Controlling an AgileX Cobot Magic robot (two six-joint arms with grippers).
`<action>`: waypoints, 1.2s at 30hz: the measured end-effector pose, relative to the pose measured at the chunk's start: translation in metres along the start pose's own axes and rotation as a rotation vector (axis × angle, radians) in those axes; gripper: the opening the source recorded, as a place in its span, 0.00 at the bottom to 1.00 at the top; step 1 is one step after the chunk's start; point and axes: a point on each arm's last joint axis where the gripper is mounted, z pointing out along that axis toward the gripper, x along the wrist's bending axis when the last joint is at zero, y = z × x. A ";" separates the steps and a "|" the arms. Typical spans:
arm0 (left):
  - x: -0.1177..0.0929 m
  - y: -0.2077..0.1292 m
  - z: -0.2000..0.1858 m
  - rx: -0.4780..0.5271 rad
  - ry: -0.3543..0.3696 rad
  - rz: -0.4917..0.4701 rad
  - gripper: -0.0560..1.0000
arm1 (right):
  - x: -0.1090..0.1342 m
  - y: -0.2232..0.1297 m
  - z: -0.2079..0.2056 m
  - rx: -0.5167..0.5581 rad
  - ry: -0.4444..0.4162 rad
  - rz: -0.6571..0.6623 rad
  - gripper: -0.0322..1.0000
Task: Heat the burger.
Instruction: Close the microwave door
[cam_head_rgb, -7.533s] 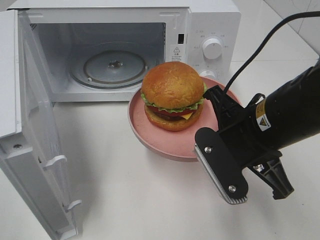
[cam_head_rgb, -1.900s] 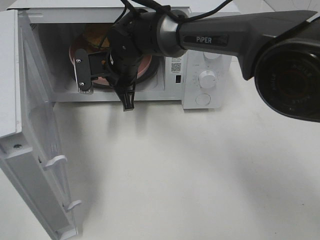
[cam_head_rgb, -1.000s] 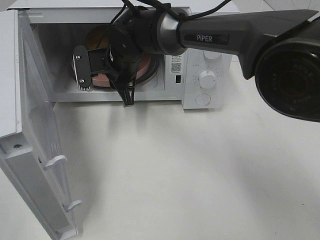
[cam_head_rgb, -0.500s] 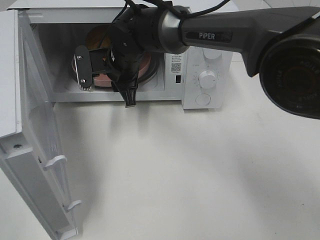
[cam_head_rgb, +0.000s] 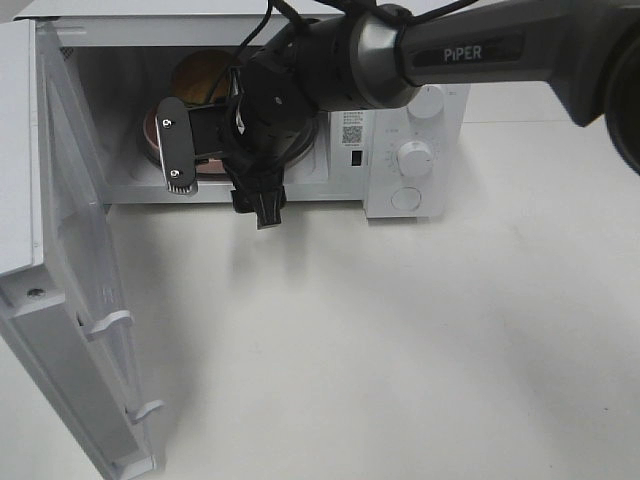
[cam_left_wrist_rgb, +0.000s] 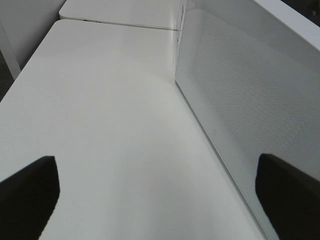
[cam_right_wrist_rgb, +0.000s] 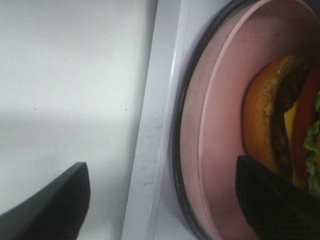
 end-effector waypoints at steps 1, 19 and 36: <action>0.000 0.000 0.000 0.000 0.000 0.000 0.99 | 0.000 0.000 0.000 0.000 0.000 0.000 0.79; 0.000 0.000 0.000 0.000 0.000 0.000 0.99 | 0.014 -0.018 -0.056 0.017 -0.038 0.055 0.77; 0.000 0.000 0.000 0.000 0.000 0.000 0.99 | 0.050 -0.040 -0.099 0.040 0.012 0.268 0.77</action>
